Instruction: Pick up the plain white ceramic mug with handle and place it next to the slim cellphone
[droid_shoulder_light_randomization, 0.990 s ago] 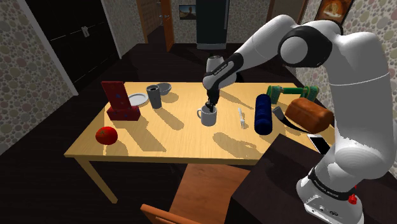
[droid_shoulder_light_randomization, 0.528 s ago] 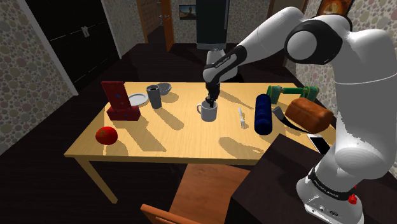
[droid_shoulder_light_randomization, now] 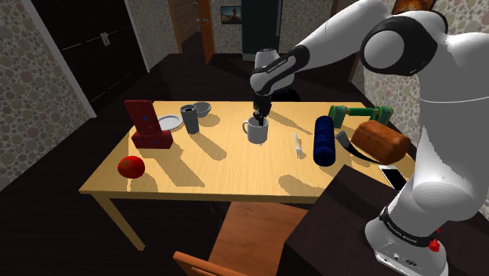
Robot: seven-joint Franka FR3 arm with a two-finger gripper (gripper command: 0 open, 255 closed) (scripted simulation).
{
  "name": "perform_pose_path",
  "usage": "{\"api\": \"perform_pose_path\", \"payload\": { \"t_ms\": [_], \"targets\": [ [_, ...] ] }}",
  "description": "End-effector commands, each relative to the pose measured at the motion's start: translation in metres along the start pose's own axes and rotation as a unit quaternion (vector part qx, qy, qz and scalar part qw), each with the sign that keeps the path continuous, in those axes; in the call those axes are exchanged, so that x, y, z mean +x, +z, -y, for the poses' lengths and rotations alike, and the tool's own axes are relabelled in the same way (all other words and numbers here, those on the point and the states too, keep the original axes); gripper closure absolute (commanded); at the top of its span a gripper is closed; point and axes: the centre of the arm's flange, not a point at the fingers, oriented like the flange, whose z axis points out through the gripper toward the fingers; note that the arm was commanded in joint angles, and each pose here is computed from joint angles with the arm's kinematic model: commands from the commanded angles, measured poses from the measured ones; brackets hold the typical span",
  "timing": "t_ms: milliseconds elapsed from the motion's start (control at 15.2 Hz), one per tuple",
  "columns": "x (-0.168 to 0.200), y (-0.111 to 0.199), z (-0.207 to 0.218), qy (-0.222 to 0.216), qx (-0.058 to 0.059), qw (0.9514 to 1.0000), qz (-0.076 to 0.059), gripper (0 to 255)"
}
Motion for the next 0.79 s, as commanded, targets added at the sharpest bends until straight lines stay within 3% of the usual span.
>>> {"api": "perform_pose_path", "payload": {
  "t_ms": [0,132,726],
  "targets": [
    [0.002,-0.011,0.0,0.0,0.0,1.0,0.0,255],
    [0.002,-0.02,0.0,0.0,0.0,1.0,0.0,255],
    [-0.108,-0.021,-0.046,0.0,0.0,1.0,0.0,255]
  ]
}}
